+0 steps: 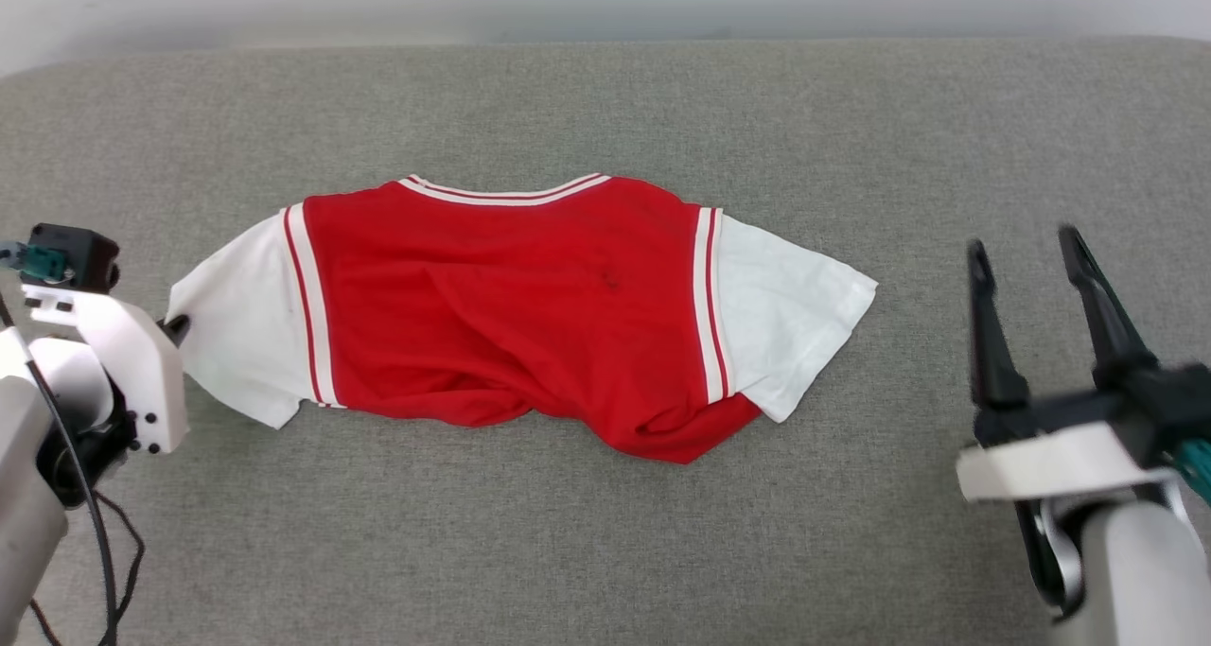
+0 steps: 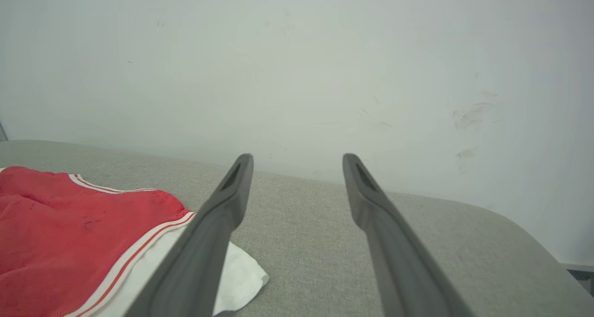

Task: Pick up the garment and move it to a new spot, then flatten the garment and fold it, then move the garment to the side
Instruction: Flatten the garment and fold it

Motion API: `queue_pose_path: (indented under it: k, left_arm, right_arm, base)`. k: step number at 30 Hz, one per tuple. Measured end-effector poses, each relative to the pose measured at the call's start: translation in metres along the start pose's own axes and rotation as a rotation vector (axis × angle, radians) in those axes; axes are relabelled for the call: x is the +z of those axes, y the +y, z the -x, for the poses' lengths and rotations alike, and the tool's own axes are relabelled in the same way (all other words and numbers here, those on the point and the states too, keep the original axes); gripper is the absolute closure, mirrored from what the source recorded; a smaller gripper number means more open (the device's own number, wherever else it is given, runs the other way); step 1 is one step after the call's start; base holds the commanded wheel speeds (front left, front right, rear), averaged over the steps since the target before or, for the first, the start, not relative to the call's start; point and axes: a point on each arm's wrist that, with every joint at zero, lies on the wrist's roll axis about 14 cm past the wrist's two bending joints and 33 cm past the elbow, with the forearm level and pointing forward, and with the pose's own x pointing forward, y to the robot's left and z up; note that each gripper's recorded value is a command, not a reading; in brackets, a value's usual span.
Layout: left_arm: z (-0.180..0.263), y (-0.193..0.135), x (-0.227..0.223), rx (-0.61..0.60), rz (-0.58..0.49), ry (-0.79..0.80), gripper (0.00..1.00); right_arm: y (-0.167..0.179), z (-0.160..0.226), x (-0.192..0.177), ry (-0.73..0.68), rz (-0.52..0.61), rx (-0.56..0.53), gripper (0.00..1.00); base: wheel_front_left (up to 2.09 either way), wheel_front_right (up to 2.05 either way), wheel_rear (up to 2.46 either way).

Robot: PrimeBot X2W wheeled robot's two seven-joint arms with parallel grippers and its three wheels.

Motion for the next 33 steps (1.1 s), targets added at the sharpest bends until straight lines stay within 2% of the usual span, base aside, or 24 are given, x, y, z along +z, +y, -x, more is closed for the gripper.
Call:
queue_pose_path:
  k: [5,10,16,22,24,27,33]
  left_arm:
    - [0.005,-0.007,0.014,-0.012,-0.018,-0.068,1.00]
    - [0.010,-0.014,0.023,-0.024,-0.035,-0.114,1.00]
    - [0.014,-0.017,0.031,-0.026,-0.050,-0.157,1.00]
    - [0.015,-0.020,0.036,-0.030,-0.063,-0.183,1.00]
    - [0.015,-0.020,0.038,-0.029,-0.069,-0.190,1.00]
    - [0.013,-0.021,0.042,-0.030,-0.074,-0.204,1.00]
    - [0.007,-0.023,0.046,-0.036,-0.080,-0.216,1.00]
  right_arm:
    - [0.023,-0.033,0.021,-0.070,0.095,0.120,0.00]
    - [0.039,-0.068,0.022,0.016,0.157,0.249,0.00]
    - [0.045,-0.084,-0.012,0.353,0.213,0.371,0.00]
    - [0.043,-0.069,-0.053,0.708,0.331,0.482,0.00]
    - [0.039,-0.064,-0.064,0.794,0.407,0.507,0.00]
    - [0.040,-0.052,-0.083,0.940,0.423,0.545,0.00]
    - [0.039,-0.042,-0.117,1.110,0.454,0.582,0.00]
  base:
    - [0.00,0.00,0.00]
    - [0.00,0.00,0.00]
    - [0.00,0.00,0.00]
    - [0.00,0.00,0.00]
    - [0.00,0.00,0.00]
    - [0.00,0.00,0.00]
    - [0.00,0.00,0.00]
